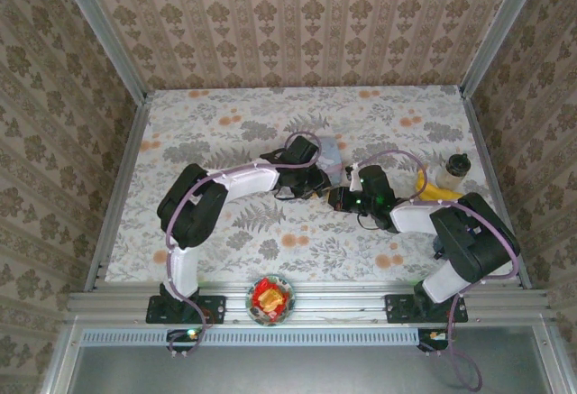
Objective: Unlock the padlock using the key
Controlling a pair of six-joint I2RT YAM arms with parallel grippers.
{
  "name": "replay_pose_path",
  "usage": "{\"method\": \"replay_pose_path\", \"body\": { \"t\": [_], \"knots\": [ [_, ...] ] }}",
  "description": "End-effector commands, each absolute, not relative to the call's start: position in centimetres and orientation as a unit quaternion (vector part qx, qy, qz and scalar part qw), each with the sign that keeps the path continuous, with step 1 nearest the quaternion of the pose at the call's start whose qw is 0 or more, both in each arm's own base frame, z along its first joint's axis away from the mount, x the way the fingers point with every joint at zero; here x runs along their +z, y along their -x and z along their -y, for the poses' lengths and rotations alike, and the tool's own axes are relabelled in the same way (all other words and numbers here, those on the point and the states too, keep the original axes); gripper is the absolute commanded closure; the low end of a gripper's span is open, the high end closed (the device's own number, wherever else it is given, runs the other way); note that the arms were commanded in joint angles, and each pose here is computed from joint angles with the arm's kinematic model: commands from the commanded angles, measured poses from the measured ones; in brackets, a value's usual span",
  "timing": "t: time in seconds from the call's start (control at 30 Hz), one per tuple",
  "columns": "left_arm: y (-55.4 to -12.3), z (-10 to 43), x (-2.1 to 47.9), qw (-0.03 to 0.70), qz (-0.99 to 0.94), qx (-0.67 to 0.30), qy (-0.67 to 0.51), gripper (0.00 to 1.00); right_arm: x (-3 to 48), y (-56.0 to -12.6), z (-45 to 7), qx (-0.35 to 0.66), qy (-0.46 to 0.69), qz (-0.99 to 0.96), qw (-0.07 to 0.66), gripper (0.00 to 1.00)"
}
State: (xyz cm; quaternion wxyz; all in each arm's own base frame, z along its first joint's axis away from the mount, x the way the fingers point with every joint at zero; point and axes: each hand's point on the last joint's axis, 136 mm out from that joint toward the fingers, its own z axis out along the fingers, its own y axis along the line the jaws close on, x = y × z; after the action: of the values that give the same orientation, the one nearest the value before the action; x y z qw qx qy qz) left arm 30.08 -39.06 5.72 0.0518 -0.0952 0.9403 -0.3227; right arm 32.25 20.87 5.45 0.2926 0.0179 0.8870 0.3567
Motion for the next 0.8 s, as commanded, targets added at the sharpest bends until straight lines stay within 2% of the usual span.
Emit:
{"method": "replay_pose_path", "body": {
  "t": [0.0, 0.13, 0.33, 0.57, 0.77],
  "knots": [
    [-26.6, 37.9, 4.7, -0.025, -0.944, -0.308, 0.116, 0.79, 6.8, -32.3, -19.9, 0.34, -0.015, -0.887, 0.311, 1.0],
    [-26.9, 37.7, 5.2, -0.012, -0.94, -0.315, 0.127, 0.79, 5.2, -29.0, -18.8, 0.32, -0.002, -0.909, 0.267, 1.0],
    [-27.1, 37.0, 5.5, -0.008, -0.931, -0.331, 0.154, 0.8, 6.8, -25.8, -19.4, 0.36, 0.042, -0.899, 0.247, 1.0],
    [-27.0, 36.2, 5.6, -0.007, -0.925, -0.339, 0.173, 0.8, 8.1, -25.3, -20.4, 0.39, 0.062, -0.884, 0.251, 1.0],
    [-27.1, 36.3, 5.9, -0.016, -0.917, -0.35, 0.191, 0.8, 7.5, -26.5, -20.9, 0.381, 0.04, -0.887, 0.257, 1.0]
  ]
}}
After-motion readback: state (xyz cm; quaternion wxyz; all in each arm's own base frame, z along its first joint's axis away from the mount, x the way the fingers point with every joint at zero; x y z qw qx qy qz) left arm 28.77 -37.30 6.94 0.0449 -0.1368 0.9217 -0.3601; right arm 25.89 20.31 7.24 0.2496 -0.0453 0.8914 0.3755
